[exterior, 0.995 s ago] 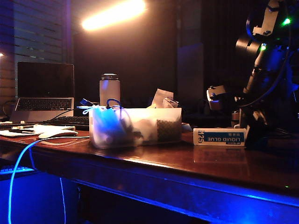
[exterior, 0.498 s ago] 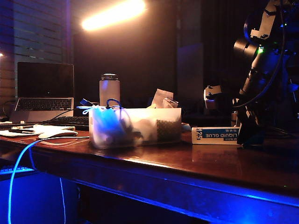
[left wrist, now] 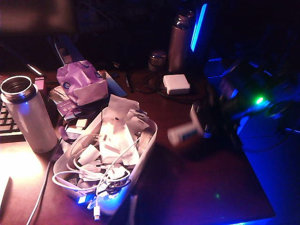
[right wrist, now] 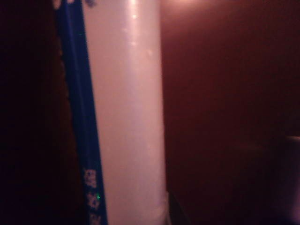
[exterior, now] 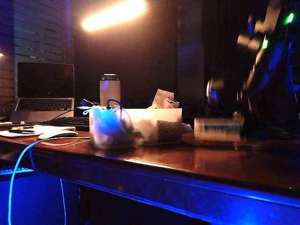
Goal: Pick up the liquid glue and place it into the translucent box.
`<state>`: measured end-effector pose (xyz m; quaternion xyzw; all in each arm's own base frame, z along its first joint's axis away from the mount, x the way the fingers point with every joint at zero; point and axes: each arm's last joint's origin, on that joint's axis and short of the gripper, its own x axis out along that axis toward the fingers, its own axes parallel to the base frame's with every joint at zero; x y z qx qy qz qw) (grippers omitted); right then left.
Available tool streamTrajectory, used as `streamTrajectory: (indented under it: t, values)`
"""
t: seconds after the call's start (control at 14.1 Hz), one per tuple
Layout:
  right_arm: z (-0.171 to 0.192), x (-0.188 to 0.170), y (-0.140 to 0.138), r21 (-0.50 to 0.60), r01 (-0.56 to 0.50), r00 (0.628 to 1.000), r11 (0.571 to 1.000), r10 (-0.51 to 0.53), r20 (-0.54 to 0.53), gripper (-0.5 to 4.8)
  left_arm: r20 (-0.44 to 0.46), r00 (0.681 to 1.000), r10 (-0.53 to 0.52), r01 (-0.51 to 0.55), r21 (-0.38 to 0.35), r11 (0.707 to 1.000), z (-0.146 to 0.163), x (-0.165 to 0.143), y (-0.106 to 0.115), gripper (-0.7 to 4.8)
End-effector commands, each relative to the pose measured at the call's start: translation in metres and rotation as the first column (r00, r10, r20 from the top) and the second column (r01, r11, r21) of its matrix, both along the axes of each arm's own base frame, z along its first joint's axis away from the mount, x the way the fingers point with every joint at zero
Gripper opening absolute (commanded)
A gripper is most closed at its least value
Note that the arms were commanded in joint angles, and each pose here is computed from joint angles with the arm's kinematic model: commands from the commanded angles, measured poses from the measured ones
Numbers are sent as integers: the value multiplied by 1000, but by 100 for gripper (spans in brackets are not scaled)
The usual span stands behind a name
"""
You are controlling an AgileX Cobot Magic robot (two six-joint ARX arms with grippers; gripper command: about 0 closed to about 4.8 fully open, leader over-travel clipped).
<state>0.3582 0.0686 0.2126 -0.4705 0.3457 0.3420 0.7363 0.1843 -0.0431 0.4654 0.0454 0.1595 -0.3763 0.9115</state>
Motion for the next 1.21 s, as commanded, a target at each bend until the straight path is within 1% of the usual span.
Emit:
streamTrajectory:
  t: [0.07,0.21,0.28,0.36,0.5,0.64,0.71,0.78,1.0,1.14,1.21]
  values:
    - [35,-2,0,45,1,984,999,-9,178,103,23,1000,-5,5,-9,1000,3,-1,0,-3]
    - [52,-3,5,63,-22,963,998,4,271,106,23,1000,-5,5,-9,1000,3,-1,0,-3]
    - [56,-3,8,61,-40,956,997,21,292,110,20,1000,-4,4,-12,1000,3,-1,0,-3]
    - [62,-3,22,40,-95,940,995,76,333,116,13,1000,-1,1,-19,1000,3,-1,0,-3]
    - [69,-2,41,46,-154,899,987,120,422,117,13,1000,-1,2,-19,1000,3,-1,0,-3]
    - [75,-3,55,57,-204,861,977,151,486,122,12,1000,-10,10,-23,1000,3,-1,0,-3]
    - [77,-2,63,68,-240,833,968,170,527,127,12,1000,-17,17,-26,1000,3,-2,0,-3]
    - [78,0,67,70,-250,820,966,173,546,134,11,1000,-17,17,-26,1000,3,-2,0,-3]
    - [80,18,84,80,-295,808,952,203,553,139,5,1000,-15,15,-31,999,3,-2,0,-3]
    - [78,33,99,92,-338,797,936,234,556,139,1,1000,-12,12,-36,999,3,-1,0,-3]
    - [73,39,104,104,-373,795,922,259,548,139,0,1000,-12,12,-36,999,3,-1,0,-3]
